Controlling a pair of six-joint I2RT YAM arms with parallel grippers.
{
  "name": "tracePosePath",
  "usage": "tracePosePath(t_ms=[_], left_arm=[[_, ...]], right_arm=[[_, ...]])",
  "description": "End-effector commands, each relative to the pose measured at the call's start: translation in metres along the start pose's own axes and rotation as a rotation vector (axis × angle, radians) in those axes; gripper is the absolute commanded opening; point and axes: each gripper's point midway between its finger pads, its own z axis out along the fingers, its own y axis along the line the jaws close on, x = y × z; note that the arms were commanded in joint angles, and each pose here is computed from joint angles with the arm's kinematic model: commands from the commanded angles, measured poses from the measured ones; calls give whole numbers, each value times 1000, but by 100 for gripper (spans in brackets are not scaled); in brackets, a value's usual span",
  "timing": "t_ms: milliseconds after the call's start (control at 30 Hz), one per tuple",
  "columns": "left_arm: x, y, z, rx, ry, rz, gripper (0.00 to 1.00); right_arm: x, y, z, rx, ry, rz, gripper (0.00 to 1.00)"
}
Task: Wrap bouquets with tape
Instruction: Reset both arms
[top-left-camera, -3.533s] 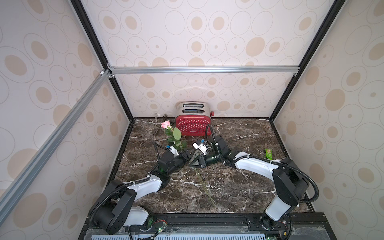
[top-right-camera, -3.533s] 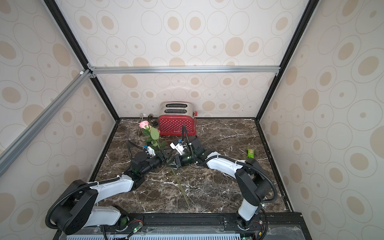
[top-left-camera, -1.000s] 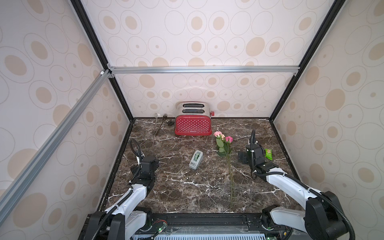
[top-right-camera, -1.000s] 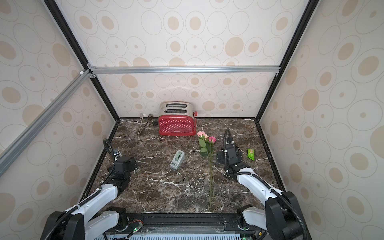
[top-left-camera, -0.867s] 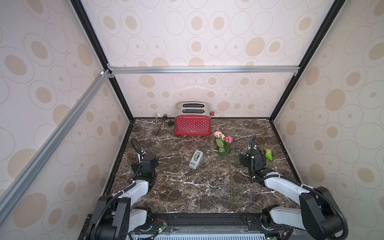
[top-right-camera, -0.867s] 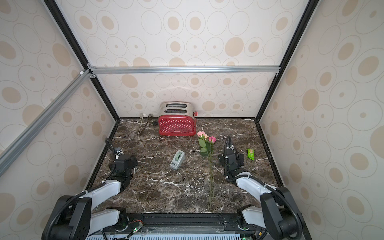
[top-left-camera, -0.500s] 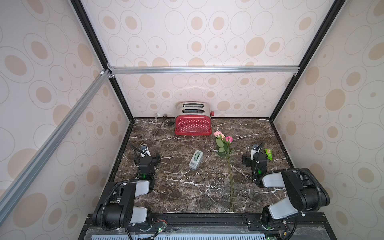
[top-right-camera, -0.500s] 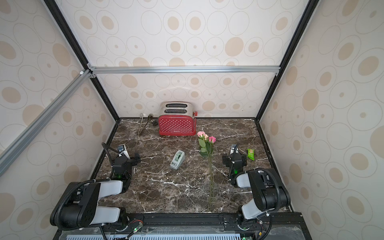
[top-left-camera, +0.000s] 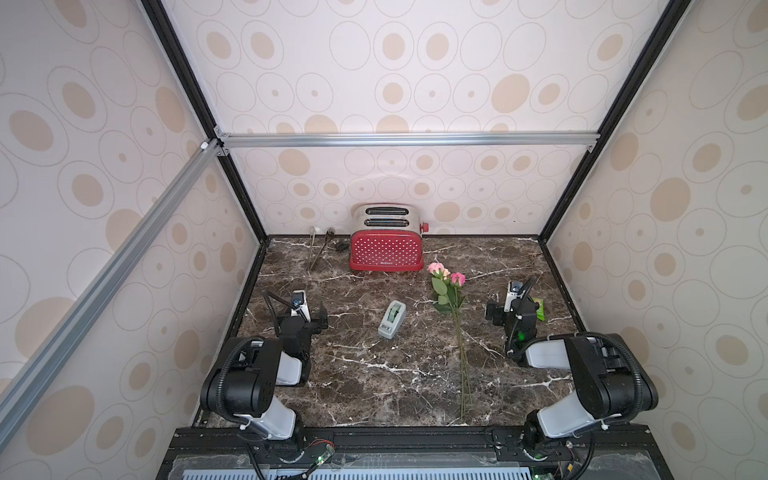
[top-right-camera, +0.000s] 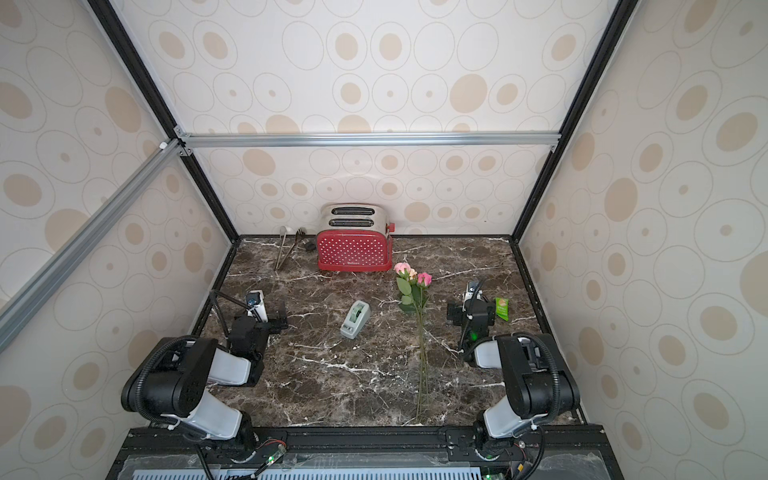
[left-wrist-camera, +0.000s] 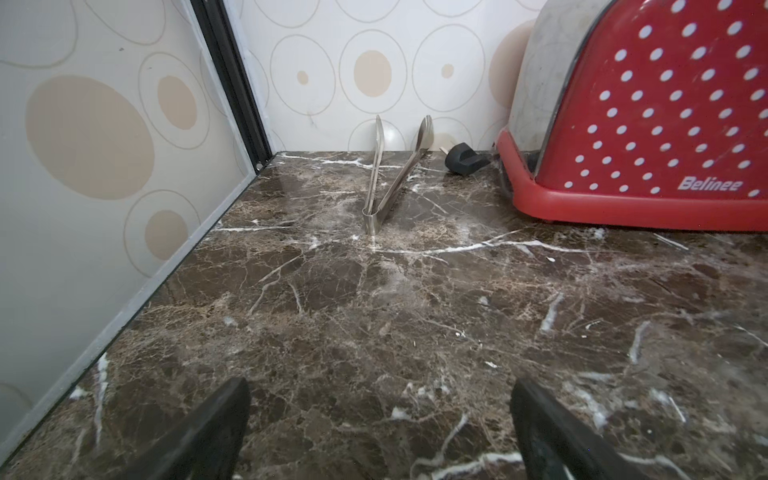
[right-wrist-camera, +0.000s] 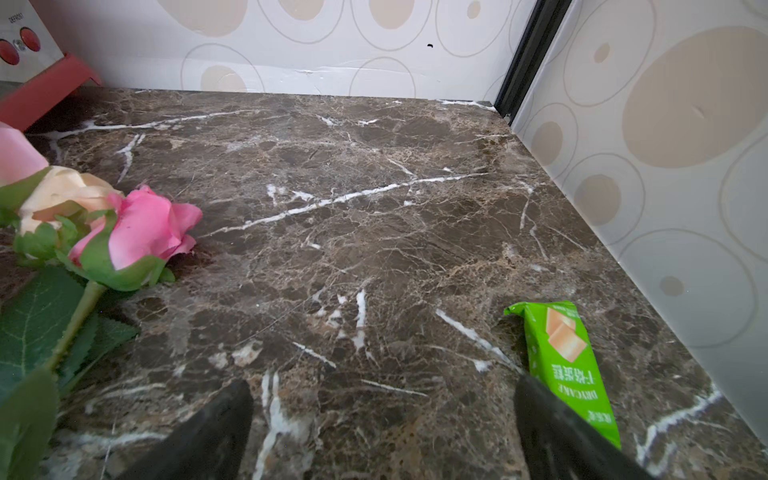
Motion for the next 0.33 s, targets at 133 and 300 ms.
tracePosePath(t_ms=[133,300], left_arm=[[-33,0,1,8,-122,15,99],[-33,0,1,7,-124,16,99]], right_arm=[[-7,0,1,-6,-17,14,100],[-7,1,1,-12,-15,18,100]])
